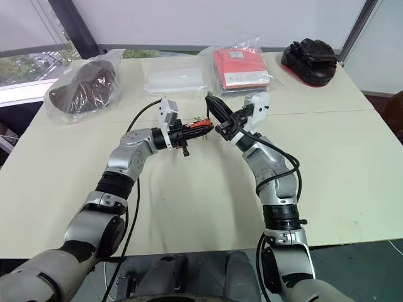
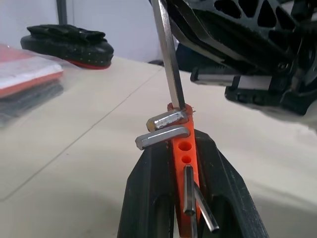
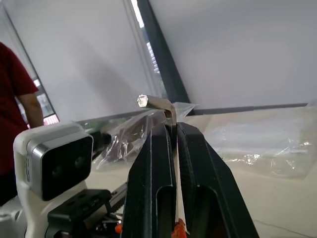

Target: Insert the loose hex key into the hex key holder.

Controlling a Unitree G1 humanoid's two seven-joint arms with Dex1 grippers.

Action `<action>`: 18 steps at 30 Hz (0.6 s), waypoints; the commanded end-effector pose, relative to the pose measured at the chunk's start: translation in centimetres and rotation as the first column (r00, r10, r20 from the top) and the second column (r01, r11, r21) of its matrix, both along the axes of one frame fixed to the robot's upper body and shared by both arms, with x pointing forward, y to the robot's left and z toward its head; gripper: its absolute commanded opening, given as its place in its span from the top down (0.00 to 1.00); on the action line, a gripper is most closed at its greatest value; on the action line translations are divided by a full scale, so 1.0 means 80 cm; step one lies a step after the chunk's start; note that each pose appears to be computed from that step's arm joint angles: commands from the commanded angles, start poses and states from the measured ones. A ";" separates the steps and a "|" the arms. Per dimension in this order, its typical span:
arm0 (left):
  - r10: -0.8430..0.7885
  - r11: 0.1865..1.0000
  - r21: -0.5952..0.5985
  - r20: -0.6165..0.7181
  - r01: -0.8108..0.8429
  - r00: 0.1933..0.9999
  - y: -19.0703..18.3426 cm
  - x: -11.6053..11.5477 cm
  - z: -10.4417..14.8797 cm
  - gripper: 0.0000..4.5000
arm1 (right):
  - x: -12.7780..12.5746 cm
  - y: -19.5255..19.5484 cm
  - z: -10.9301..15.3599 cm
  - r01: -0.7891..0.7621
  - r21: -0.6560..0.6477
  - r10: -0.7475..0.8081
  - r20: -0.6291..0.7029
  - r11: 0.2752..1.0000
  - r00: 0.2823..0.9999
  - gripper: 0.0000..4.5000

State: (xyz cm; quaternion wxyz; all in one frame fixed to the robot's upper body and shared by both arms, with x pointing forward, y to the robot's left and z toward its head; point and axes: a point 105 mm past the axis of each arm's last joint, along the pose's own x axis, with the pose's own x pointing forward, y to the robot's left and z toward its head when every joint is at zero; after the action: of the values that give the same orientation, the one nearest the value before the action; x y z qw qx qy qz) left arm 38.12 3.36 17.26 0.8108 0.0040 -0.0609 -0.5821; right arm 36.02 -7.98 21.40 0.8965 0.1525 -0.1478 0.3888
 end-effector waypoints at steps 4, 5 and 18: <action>0.007 0.999 -0.042 0.179 0.000 0.984 -0.009 0.004 0.056 1.00 | -0.011 0.010 -0.008 -0.065 -0.050 0.065 -0.008 0.997 0.998 0.99; 0.017 0.997 -0.071 0.161 -0.005 0.987 -0.009 0.005 0.060 1.00 | -0.012 0.010 -0.009 -0.069 -0.055 0.069 -0.006 0.996 0.998 0.99; 0.011 0.992 -0.126 0.112 0.004 0.994 -0.007 0.004 0.066 1.00 | -0.015 0.010 -0.016 -0.074 -0.095 0.074 -0.005 0.993 0.997 0.99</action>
State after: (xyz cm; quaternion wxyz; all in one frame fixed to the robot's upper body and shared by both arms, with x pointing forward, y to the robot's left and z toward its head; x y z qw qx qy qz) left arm 38.64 2.40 18.47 0.8111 -0.0254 -0.0662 -0.5805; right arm 35.57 -8.66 20.86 0.8997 0.1212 -0.1399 0.3953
